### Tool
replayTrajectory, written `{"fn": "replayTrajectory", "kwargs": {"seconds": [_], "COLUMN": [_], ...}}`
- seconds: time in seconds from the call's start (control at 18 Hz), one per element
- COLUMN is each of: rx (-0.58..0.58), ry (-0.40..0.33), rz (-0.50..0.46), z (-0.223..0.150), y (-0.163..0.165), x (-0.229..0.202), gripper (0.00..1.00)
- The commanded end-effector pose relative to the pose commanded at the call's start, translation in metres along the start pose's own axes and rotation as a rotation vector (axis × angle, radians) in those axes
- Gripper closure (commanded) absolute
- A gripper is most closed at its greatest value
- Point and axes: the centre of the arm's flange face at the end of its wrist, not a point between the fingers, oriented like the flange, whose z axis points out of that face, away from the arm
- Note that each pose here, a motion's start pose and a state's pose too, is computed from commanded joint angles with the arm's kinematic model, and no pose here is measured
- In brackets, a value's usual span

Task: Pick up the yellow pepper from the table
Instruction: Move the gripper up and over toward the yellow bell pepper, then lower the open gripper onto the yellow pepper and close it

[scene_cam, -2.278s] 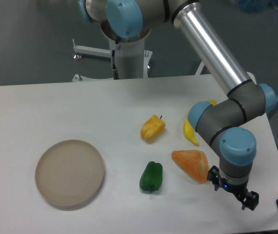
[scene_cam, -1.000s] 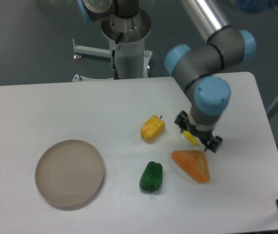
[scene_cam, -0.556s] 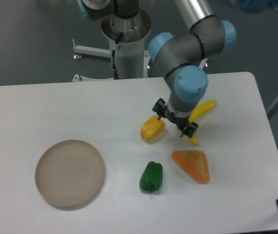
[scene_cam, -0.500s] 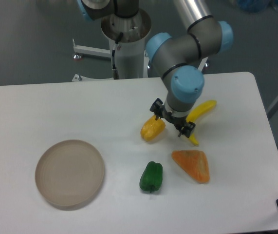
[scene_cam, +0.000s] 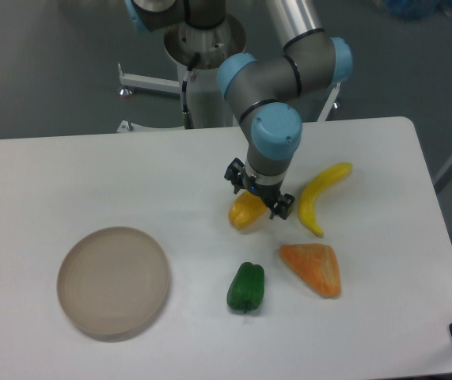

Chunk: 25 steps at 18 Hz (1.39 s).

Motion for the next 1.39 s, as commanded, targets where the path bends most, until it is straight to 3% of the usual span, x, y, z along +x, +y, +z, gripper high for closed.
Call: {"fn": "replayTrajectory", "kwargs": {"seconds": [0.61,0.67,0.78,1.0,1.11,1.39], "rx": [-0.003,-0.003,-0.002,0.004,0.006,0.031], "ry": [-0.008,-0.008,-0.013,-0.022,-0.025,-0.072], "rz": [0.020,0.026,0.031,0.039,0.037,0.038], "z": [0.019,0.018,0.016,0.010,0.008,-0.021], "y": [0.005,0.004,0.005,0.007,0.007,0.000], "x": [0.006,0.006,0.005,-0.001,-0.002,-0.014], "gripper": [0.00,0.06,0.30,0.65,0.72,0.72]}}
